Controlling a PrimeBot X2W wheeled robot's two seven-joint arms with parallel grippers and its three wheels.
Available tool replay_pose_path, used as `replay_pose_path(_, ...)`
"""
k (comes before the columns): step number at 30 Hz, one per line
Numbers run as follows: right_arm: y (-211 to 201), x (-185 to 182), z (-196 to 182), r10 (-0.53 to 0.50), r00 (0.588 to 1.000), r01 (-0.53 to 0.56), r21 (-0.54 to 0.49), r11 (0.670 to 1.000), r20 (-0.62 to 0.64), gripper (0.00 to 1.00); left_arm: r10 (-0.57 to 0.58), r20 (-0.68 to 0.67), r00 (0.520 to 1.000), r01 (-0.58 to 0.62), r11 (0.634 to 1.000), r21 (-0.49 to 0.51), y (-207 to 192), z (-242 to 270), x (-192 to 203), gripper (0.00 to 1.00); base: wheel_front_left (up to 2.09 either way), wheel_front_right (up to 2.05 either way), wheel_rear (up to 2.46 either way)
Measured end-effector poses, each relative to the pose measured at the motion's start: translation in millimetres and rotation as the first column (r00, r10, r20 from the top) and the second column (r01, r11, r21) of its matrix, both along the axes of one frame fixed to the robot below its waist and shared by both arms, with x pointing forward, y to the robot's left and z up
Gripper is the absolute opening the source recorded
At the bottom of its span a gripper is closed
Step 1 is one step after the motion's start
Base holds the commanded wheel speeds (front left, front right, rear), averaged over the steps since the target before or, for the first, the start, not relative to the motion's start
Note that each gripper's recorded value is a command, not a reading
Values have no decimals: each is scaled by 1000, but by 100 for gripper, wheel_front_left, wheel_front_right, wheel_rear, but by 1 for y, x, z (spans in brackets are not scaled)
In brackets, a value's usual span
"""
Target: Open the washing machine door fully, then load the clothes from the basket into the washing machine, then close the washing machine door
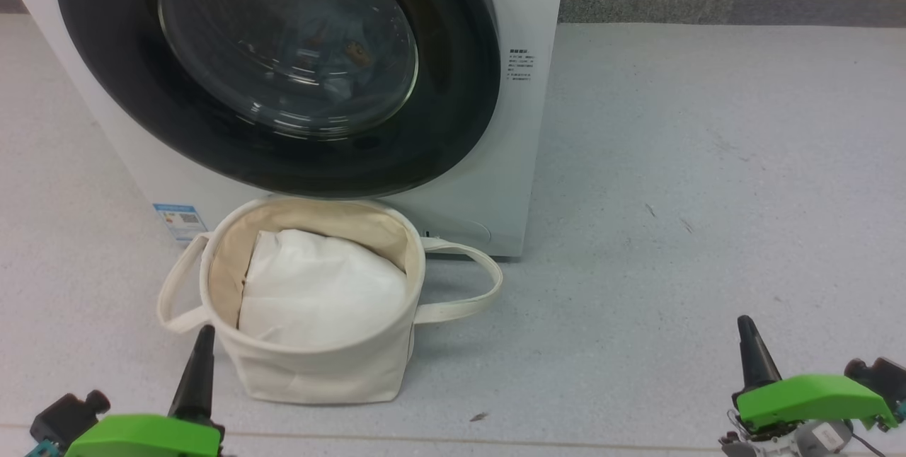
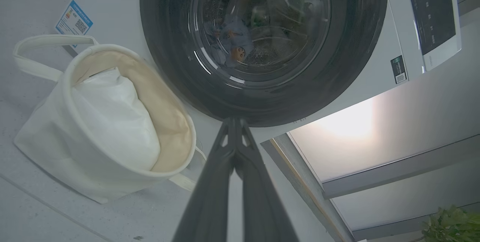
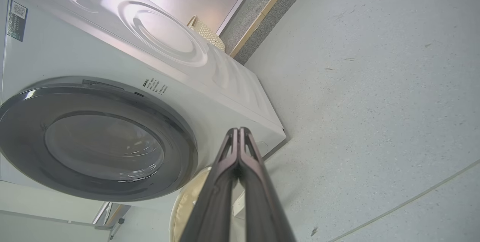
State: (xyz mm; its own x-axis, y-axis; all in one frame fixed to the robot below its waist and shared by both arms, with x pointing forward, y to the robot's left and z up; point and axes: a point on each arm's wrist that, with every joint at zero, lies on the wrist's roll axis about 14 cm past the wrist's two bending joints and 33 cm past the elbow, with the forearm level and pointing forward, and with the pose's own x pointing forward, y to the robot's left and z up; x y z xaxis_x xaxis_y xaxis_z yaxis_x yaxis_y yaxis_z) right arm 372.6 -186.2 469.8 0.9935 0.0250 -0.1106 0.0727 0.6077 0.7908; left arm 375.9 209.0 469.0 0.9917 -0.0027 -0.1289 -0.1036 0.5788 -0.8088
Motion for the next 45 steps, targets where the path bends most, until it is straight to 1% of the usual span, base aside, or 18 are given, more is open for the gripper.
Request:
replay_pose_path(10, -5, 0, 1, -27, 1000, 28, 104, 994, -7, 0, 3, 4, 1000, -3, 995, -103, -7, 3, 2, 0, 0, 0, 0)
replay_pose_path(19, -7, 0, 0, -43, 999, 45, 200, 979, -17, 0, 16, 2, 1000, -16, 982, -188, -7, 4, 3, 0, 0, 0, 0)
replay_pose_path(33, -12, 0, 1, -68, 997, 73, 343, 937, -26, 0, 31, 13, 999, -25, 946, -323, -11, 9, 5, 0, 0, 0, 0)
replay_pose_path(39, -16, 0, 1, -84, 996, 88, 397, 914, -27, 0, 26, 14, 1000, -19, 923, -385, -17, 9, 6, 0, 0, 0, 0)
replay_pose_path(45, -17, 1, 3, -87, 996, 89, 444, 892, -25, 0, 40, 19, 999, -28, 903, -428, -14, 12, 6, 0, 0, 0, 0)
